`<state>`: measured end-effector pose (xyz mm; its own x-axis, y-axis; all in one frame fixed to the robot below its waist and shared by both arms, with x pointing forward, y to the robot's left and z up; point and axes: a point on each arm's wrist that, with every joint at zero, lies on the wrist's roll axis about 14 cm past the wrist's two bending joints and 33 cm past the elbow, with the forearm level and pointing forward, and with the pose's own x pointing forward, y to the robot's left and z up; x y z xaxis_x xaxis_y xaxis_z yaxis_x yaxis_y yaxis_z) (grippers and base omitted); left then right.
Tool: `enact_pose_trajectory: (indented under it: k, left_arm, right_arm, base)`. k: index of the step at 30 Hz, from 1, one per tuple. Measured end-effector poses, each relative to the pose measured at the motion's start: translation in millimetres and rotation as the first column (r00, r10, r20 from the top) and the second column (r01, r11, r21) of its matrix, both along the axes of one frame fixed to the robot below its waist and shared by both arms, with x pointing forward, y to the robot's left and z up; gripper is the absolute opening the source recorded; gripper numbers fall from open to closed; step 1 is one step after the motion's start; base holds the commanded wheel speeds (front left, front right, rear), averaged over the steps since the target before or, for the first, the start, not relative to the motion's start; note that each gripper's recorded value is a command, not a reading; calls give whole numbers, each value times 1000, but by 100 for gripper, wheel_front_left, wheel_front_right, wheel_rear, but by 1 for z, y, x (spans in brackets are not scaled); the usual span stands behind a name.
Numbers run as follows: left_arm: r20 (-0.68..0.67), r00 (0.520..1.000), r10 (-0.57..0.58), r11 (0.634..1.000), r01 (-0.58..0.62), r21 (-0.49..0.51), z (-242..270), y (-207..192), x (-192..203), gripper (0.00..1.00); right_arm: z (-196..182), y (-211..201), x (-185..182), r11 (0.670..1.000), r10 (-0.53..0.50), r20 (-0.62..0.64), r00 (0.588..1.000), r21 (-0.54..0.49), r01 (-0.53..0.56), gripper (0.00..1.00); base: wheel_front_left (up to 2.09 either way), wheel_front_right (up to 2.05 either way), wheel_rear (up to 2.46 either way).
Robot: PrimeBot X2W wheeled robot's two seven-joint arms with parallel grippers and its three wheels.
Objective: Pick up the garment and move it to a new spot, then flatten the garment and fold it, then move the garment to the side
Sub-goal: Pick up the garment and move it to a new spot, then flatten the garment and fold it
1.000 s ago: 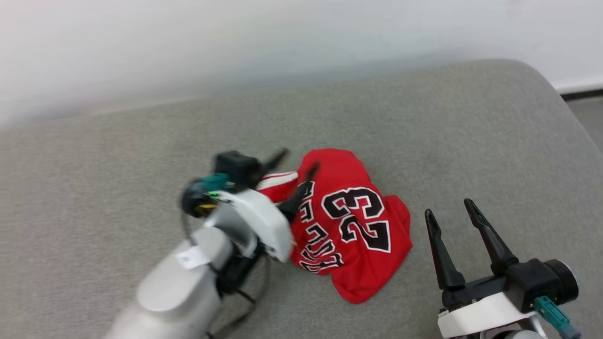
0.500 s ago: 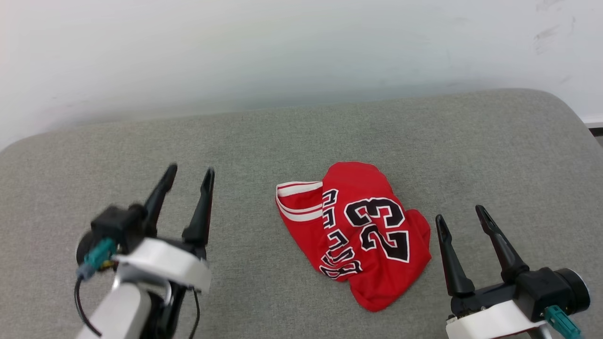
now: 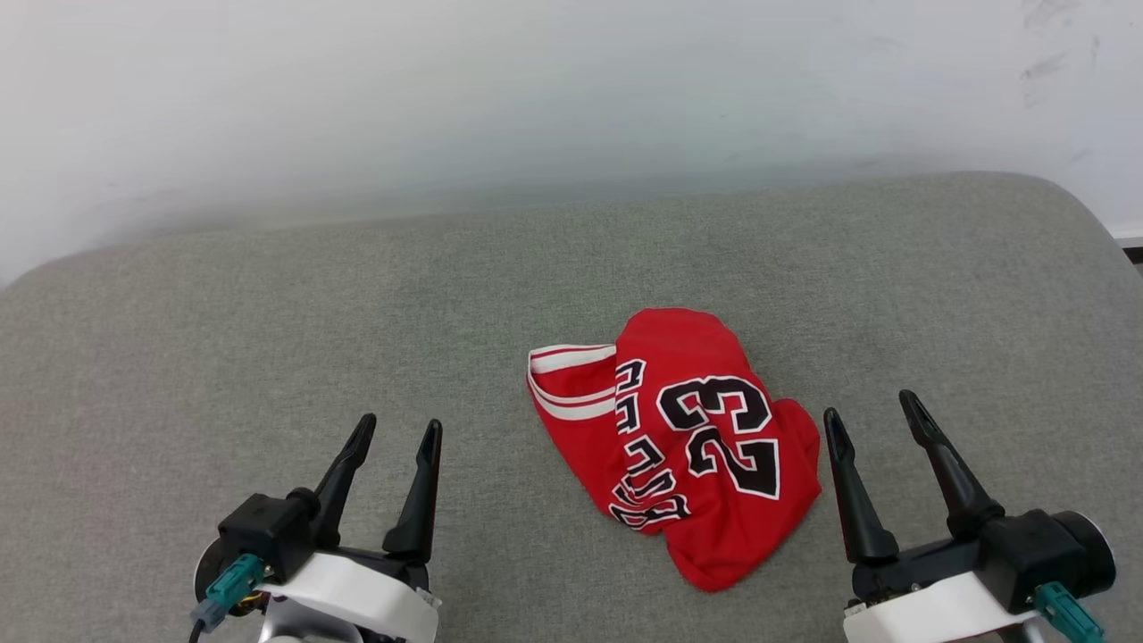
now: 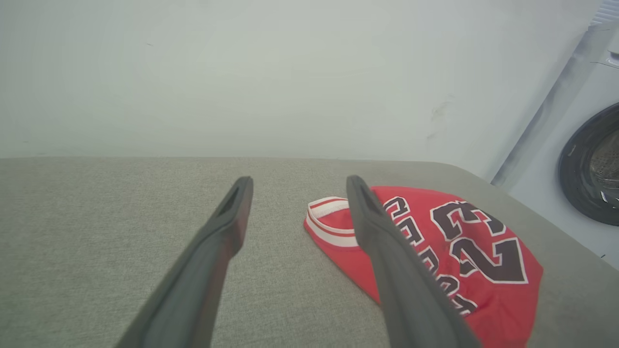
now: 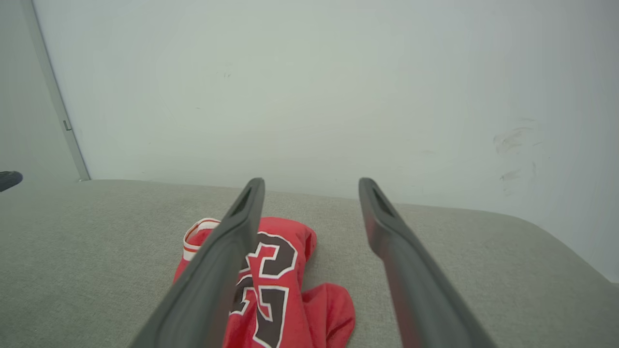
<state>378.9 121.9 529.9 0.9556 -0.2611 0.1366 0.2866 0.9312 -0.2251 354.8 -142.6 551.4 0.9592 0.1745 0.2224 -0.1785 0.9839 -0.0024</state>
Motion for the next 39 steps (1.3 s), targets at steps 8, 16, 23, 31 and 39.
enact_pose_trajectory:
  k: [8, 16, 23, 31, 39]
  left_arm:
    - [-73, 994, -79, 996, 83, 44, -18, -20, 8, 100]
    - [-313, 924, -219, 955, 268, 123, -46, -60, 36, 100]
    - [-523, 818, -242, 902, 388, 190, -78, -78, 63, 100]
    - [-646, 727, -234, 866, 458, 202, -113, -93, 86, 100]
    - [-726, 653, -217, 825, 520, 221, -150, -98, 86, 100]
  right_arm:
    - [-4, -3, -1, 1000, -10, -12, 1000, 0, 10, 100]
    - [-18, -7, 7, 1000, -24, -56, 998, -6, 24, 100]
    - [-31, -8, 18, 1000, -28, -96, 995, -16, 27, 100]
    - [-47, -12, 28, 999, -39, -141, 989, -18, 37, 100]
    - [-56, -16, 32, 999, -51, -169, 984, -15, 50, 100]
  base:
    - [0, 0, 0]
    - [0, 0, 0]
    - [0, 0, 0]
    - [0, 0, 0]
    - [0, 0, 0]
